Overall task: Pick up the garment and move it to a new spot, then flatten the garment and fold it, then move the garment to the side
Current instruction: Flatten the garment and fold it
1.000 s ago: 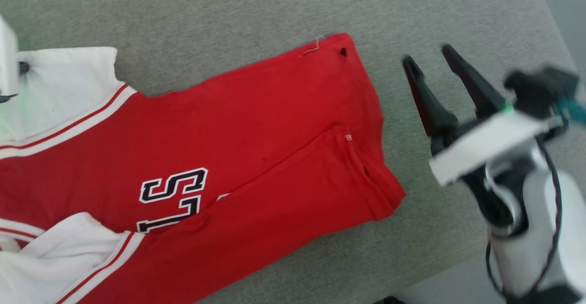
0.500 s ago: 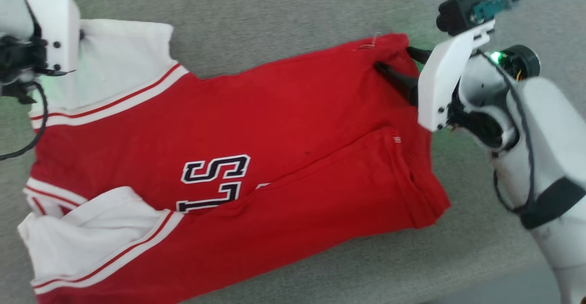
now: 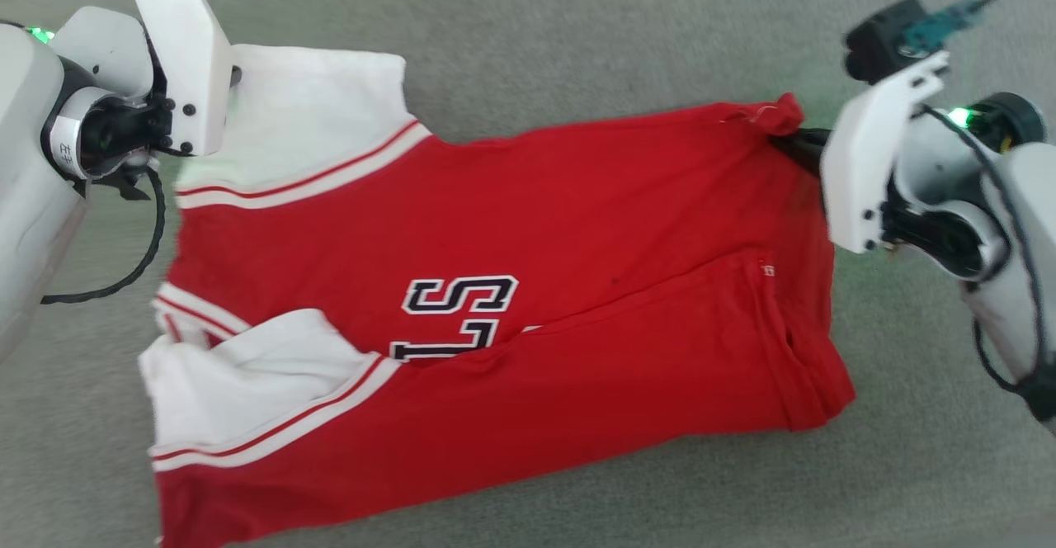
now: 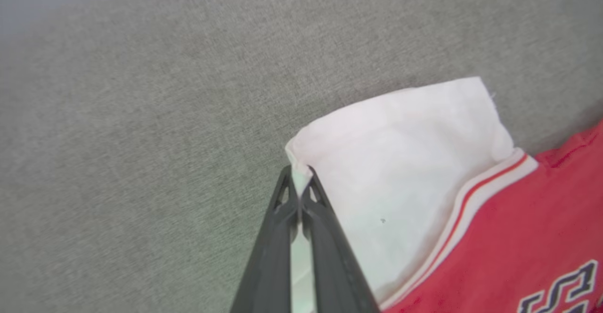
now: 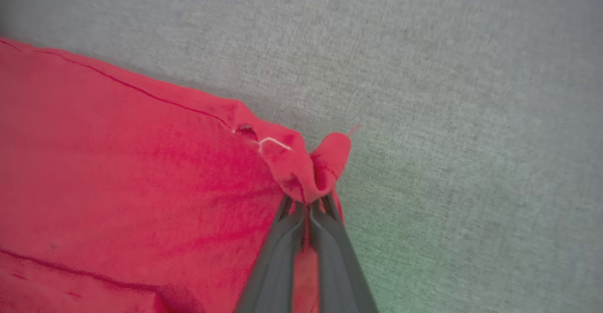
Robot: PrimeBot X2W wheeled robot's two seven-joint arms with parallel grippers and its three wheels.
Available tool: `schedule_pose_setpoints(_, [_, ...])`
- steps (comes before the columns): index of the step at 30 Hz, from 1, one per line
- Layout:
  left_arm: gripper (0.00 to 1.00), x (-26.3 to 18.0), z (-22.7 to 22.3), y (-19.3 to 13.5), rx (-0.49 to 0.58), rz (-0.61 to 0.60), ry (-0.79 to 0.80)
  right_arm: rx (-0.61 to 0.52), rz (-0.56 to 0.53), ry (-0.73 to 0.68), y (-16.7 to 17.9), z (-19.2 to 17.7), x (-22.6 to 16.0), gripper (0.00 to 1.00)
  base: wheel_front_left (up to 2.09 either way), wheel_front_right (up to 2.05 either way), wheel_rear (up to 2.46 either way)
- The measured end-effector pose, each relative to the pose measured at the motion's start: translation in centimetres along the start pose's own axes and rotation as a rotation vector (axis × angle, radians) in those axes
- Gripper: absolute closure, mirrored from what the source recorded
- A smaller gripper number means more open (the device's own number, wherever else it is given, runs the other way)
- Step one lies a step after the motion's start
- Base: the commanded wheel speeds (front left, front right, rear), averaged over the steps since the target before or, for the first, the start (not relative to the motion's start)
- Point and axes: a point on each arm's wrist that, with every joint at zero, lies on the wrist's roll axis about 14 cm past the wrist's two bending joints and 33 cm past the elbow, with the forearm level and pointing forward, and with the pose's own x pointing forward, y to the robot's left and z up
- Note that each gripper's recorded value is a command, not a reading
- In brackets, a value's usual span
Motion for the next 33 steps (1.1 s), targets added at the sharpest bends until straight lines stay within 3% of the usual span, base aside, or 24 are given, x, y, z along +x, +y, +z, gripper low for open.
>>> schedule_pose_setpoints(9, [1.0,-7.0,0.2,-0.1,0.014,0.017,-0.092,-0.056,-0.004,-0.213,0.4,3.5,-4.2,1.0,0.0,0.0,0.0])
schedule_pose_setpoints(17, [1.0,-12.7,-4.3,-1.8,-0.01,0.034,-0.084,-0.111,0.022,-0.286,1.8,2.9,-7.2,1.0,0.0,0.0,0.0])
schedule_pose_setpoints(22, [1.0,-14.4,-8.6,-3.7,-0.044,0.028,-0.018,-0.12,0.053,-0.28,2.9,0.9,-7.8,1.0,0.0,0.0,0.0])
schedule_pose_setpoints(30, [1.0,-13.5,-16.0,-6.4,-0.124,-0.022,0.131,0.004,0.067,-0.16,3.6,-5.6,-6.9,1.0,0.0,0.0,0.0])
schedule_pose_setpoints(31, [1.0,-13.1,-16.5,-6.4,-0.136,-0.026,0.144,0.026,0.07,-0.159,3.8,-5.8,-6.7,0.88,0.0,0.0,0.0])
schedule_pose_setpoints(32, [1.0,-12.7,-17.0,-6.5,-0.153,-0.033,0.158,0.033,0.065,-0.149,3.7,-6.2,-6.5,0.65,0.0,0.0,0.0])
schedule_pose_setpoints(33, [1.0,-12.3,-17.5,-6.5,-0.167,-0.036,0.17,0.029,0.059,-0.137,3.7,-6.5,-6.3,0.22,0.0,0.0,0.0])
